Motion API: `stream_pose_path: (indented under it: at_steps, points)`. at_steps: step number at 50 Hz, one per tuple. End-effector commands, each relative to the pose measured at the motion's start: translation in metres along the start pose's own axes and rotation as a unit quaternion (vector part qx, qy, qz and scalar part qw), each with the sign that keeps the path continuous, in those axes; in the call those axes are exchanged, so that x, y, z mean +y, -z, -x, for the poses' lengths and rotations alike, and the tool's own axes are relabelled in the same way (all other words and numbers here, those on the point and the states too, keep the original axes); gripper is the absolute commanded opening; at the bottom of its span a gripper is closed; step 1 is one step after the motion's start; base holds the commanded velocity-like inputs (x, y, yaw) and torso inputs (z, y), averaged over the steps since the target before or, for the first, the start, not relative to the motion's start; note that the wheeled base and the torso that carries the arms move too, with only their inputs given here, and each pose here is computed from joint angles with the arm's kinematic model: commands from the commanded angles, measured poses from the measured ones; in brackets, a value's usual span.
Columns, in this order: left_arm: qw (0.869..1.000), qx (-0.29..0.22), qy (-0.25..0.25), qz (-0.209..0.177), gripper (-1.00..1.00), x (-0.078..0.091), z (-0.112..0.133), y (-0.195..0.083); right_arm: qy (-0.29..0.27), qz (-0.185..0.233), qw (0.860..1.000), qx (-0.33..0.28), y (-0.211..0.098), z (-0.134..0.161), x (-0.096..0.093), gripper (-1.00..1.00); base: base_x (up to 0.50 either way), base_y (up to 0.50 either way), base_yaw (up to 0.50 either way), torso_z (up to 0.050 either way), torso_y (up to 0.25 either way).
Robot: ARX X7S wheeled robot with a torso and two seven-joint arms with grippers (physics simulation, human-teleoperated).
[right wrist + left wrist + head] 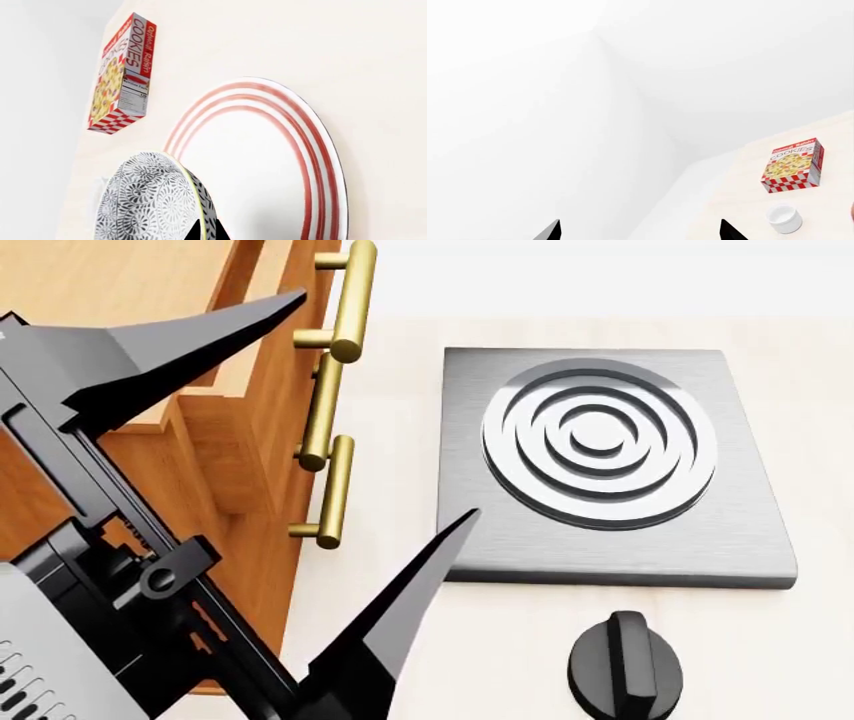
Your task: Pick the akita bowl on the wooden cabinet and place it on the plate.
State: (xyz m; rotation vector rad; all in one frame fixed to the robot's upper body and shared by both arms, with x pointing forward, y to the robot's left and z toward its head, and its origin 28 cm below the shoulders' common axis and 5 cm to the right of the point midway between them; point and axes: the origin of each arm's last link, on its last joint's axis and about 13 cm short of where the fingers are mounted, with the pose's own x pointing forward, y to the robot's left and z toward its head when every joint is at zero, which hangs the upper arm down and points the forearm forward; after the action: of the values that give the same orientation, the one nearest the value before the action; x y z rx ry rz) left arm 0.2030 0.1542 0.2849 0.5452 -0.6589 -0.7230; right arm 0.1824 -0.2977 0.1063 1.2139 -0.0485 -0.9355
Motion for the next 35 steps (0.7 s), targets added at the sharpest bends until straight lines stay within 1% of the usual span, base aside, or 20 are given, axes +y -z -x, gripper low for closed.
stream_pose_path:
  at_steps: [1,18,21,28,29,35]
  points:
    - [1.000,-0.016,0.014,0.002,1.00,-0.0014,-0.0033,-0.0035,-0.020,0.004,1.000,-0.017,-0.0017,-0.0014,-0.0016,-1.00,0.00,0.00,0.00,0.000,0.000]
    - [1.000,-0.014,0.014,0.004,1.00,-0.0024,-0.0028,-0.0017,-0.013,0.004,1.000,-0.020,-0.0015,-0.0018,-0.0054,-1.00,0.00,0.00,0.00,0.001,0.001]
    - [1.000,-0.014,0.013,0.004,1.00,-0.0021,-0.0029,-0.0020,-0.022,0.010,1.000,-0.016,-0.0006,-0.0016,-0.0032,-1.00,0.00,0.00,0.00,0.000,0.000]
    - [1.000,-0.014,0.014,0.004,1.00,-0.0022,-0.0032,-0.0018,-0.022,0.016,1.000,-0.016,-0.0001,-0.0011,-0.0028,-1.00,0.00,0.00,0.00,0.000,0.000]
    - [1.000,-0.014,0.015,0.004,1.00,-0.0023,-0.0032,-0.0018,-0.023,0.015,1.000,-0.015,-0.0002,-0.0012,-0.0028,1.00,0.00,0.00,0.00,0.000,0.000]
    - [1.000,-0.014,0.014,0.004,1.00,-0.0020,-0.0033,-0.0022,-0.027,0.013,0.999,-0.016,-0.0006,-0.0009,-0.0028,1.00,0.00,0.00,0.00,0.000,0.000]
